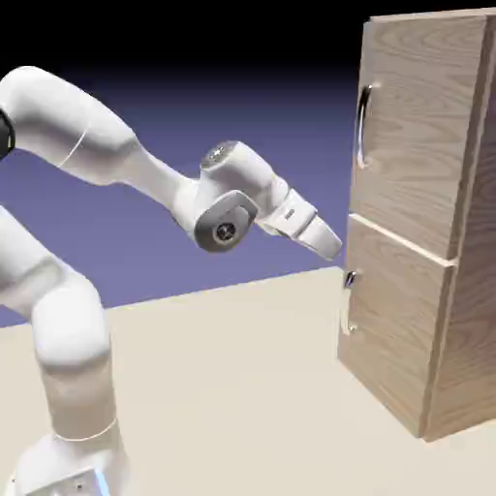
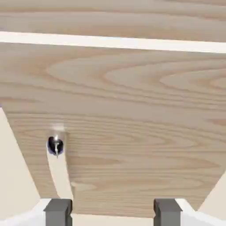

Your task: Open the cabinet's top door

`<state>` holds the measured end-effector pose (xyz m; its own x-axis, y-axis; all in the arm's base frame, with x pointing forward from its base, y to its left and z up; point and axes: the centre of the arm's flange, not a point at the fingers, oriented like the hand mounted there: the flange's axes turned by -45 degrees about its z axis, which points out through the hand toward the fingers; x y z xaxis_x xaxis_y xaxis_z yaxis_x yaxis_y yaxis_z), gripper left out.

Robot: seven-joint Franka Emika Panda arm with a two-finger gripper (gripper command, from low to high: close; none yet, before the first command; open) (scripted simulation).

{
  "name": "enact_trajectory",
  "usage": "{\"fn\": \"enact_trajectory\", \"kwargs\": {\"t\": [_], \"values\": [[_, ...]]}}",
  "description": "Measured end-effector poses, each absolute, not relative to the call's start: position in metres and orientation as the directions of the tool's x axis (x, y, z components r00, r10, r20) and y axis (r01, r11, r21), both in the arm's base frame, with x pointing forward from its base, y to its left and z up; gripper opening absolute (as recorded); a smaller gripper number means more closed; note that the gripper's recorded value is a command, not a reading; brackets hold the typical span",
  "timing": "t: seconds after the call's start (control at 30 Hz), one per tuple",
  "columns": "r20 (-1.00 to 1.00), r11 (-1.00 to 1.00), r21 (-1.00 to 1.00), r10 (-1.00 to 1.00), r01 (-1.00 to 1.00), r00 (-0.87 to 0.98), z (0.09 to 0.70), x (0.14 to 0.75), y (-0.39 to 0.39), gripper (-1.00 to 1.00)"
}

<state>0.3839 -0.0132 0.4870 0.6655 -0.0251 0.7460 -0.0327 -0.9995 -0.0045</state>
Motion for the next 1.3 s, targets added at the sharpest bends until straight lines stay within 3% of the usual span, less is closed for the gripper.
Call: {"fn": "enact_trajectory", "kwargs": {"t": [0.33,0.7,1.0,1.3], "values": [[0.838,-0.964,-0.151,-0.243,-0.220,0.488,0.582,0.343,-0.051,0.00],[0.908,-0.930,-0.261,-0.328,-0.260,0.262,0.653,0.298,-0.032,0.00],[0.952,-0.942,-0.258,-0.286,-0.213,0.111,0.678,0.293,0.017,0.00],[0.985,-0.975,-0.168,-0.173,-0.146,0.020,0.665,0.334,0.069,0.00]]}}
